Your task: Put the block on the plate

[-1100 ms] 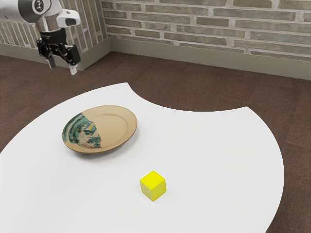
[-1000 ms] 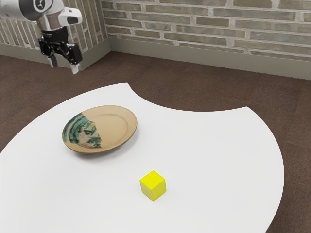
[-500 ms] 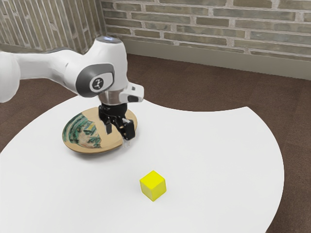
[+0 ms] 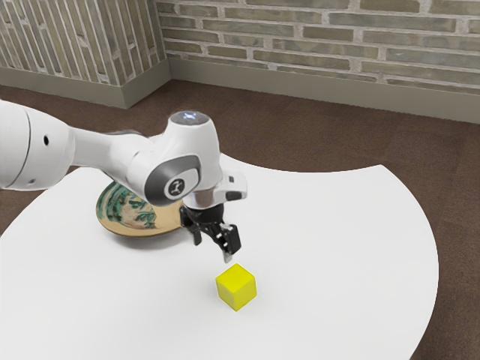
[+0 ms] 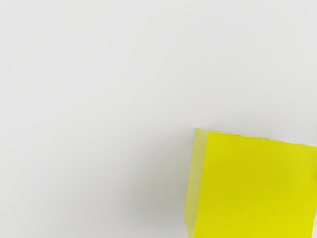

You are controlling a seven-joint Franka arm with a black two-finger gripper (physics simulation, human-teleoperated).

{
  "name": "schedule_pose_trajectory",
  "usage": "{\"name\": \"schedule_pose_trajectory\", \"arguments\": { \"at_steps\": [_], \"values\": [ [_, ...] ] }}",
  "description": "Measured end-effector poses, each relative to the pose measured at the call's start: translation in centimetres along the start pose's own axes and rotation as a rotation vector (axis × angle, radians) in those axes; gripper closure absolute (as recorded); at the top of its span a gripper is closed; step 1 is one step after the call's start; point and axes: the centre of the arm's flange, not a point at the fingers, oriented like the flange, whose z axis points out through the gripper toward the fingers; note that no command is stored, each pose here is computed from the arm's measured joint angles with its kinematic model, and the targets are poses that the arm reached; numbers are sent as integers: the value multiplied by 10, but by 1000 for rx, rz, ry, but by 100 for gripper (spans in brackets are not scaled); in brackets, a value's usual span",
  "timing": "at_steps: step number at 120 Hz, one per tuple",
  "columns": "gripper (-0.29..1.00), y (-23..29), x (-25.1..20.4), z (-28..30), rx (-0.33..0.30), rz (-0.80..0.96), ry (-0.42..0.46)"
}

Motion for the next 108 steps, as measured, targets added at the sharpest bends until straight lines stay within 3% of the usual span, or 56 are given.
{"name": "schedule_pose_trajectory", "arguments": {
  "at_steps": [65, 108],
  "values": [
    [0, 52, -16, 40, -7, 15, -14],
    [0, 49, -1, 60, 6, 12, -13]
  ]
}}
